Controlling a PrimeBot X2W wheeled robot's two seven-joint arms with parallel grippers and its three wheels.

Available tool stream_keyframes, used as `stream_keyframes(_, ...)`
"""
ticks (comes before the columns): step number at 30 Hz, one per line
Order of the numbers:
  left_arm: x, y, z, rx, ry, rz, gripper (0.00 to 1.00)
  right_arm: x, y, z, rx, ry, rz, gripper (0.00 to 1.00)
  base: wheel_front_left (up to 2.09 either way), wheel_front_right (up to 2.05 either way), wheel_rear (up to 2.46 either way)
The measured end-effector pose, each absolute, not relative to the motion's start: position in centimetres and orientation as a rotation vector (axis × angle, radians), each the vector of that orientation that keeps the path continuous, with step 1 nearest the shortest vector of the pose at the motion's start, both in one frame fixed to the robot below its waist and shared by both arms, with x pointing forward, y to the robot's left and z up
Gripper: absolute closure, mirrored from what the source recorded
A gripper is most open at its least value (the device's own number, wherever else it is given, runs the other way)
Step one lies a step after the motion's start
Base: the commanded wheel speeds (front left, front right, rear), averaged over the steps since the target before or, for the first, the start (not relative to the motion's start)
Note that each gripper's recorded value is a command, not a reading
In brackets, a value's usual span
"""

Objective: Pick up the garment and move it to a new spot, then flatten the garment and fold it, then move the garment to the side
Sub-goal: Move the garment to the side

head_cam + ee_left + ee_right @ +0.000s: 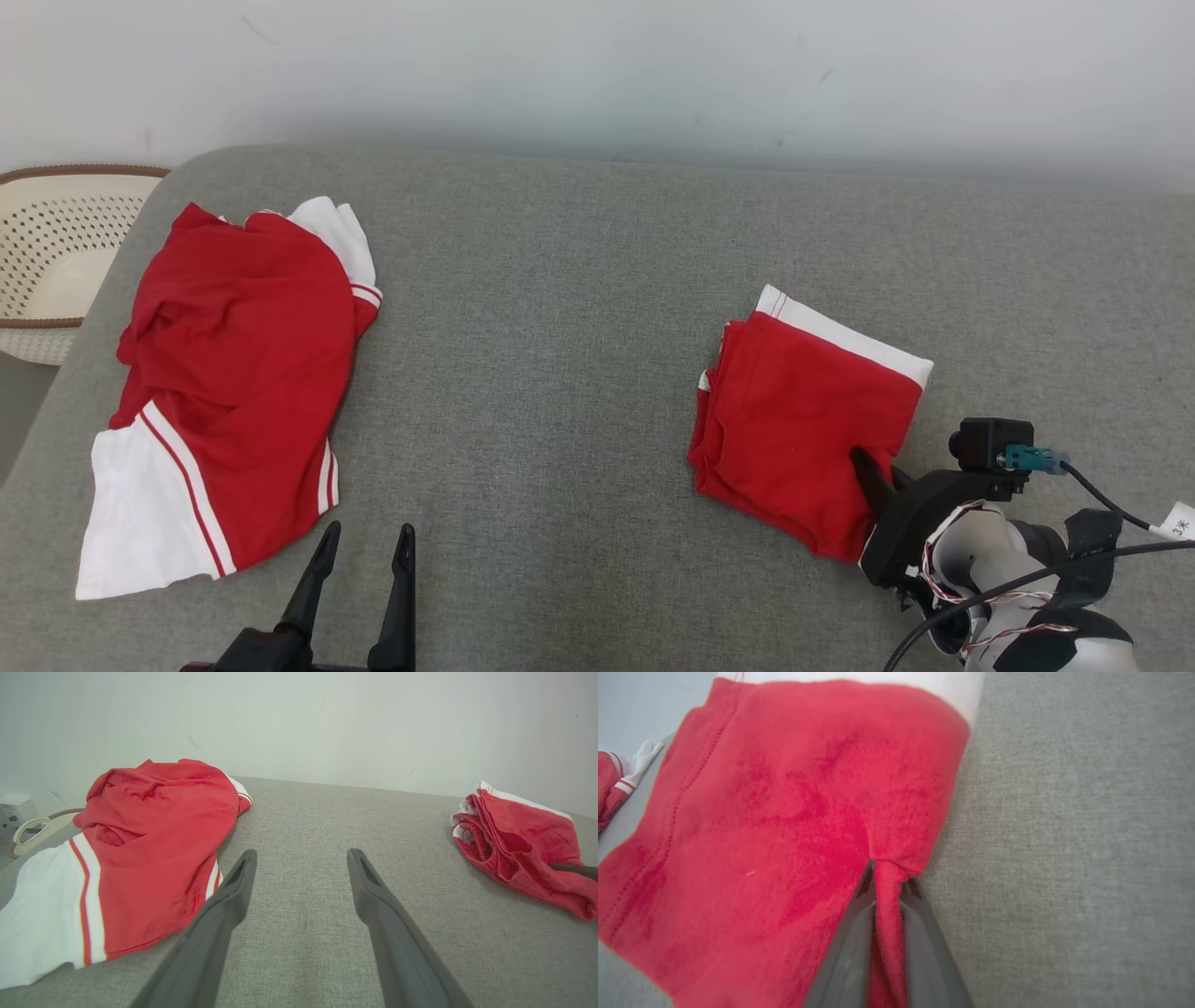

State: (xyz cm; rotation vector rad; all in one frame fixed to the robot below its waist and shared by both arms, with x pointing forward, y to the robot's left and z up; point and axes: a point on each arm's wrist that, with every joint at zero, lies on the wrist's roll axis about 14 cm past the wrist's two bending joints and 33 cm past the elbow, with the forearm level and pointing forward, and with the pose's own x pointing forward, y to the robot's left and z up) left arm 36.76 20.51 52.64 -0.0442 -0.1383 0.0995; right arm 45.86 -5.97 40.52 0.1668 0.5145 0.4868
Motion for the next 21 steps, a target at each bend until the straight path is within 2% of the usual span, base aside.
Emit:
stream_keyframes(9, 37.2, 20.1, 52.6, -0.047, -0.138, 0.088, 0.0, 46.9, -7.2, 41.9, 0.107, 0.444, 0.496, 1.0, 0.0, 0.0, 0.0)
stream_keyframes(21, 39.5, 18.1, 52.9, -0.024, -0.154, 0.009, 0.0, 50.4, -13.5, 44.6, -0.097, 0.377, 0.444, 1.0, 0.0, 0.0, 0.0)
